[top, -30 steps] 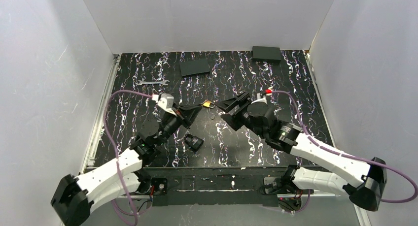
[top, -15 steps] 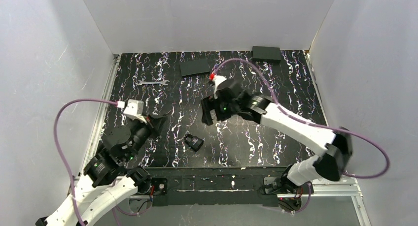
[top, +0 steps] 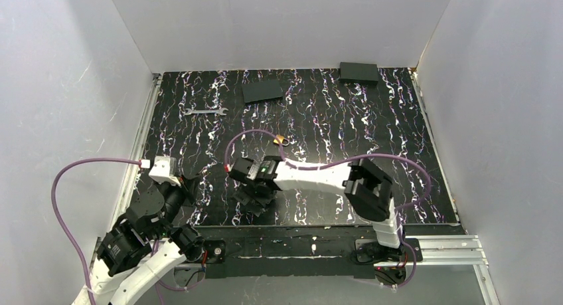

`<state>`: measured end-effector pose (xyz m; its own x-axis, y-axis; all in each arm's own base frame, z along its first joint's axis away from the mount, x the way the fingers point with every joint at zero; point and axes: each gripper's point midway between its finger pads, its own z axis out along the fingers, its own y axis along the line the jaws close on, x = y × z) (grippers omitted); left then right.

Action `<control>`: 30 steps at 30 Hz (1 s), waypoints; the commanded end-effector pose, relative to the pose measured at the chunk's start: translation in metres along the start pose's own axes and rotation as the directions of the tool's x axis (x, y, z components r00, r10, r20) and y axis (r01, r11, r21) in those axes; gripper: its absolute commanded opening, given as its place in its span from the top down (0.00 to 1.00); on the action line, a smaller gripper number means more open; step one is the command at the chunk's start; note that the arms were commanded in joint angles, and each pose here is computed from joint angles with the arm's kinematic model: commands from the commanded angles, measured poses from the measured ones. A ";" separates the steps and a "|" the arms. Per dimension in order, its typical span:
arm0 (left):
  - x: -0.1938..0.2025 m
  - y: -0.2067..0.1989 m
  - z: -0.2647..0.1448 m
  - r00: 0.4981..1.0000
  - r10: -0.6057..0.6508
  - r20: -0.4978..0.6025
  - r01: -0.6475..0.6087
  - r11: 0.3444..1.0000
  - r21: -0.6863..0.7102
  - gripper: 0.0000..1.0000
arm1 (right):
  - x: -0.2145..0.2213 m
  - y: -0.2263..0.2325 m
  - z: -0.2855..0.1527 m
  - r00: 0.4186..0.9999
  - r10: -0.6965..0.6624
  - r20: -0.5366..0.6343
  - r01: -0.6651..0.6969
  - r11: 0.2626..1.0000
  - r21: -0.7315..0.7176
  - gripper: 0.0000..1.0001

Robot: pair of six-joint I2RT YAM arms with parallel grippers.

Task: Unlock with the key

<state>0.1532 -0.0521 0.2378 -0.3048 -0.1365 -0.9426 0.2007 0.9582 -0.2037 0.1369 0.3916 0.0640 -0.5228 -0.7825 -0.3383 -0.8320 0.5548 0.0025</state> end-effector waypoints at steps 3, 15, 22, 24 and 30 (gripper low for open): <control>0.003 0.008 0.000 1.000 0.028 0.000 -0.028 0.999 -0.035 1.00 | -0.017 -0.010 0.013 0.999 -0.015 0.029 0.011 0.992 0.129 0.02; 0.002 0.010 -0.001 0.999 0.027 0.017 -0.027 0.999 -0.035 1.00 | -0.027 -0.019 0.035 0.998 -0.061 0.028 0.056 0.983 0.174 0.02; 0.003 0.009 0.001 0.999 0.032 0.010 -0.032 0.999 -0.037 1.00 | -0.043 -0.029 0.017 0.974 -0.219 0.064 0.208 0.967 0.149 0.02; 0.004 0.010 0.001 0.999 0.033 0.008 -0.032 0.999 -0.040 1.00 | -0.046 -0.028 0.012 0.959 -0.274 0.075 0.263 0.956 0.130 0.02; 0.004 0.010 0.002 0.999 0.038 0.003 -0.038 0.998 -0.046 1.00 | -0.039 -0.038 0.028 0.974 -0.225 0.027 0.225 0.974 -0.003 0.02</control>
<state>0.1527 -0.0480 0.2348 -0.2915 -0.1232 -0.9486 0.1975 0.9625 -0.1857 0.1817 0.4006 0.0347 -0.3147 -0.8975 -0.3088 -0.9108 0.3771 -0.1680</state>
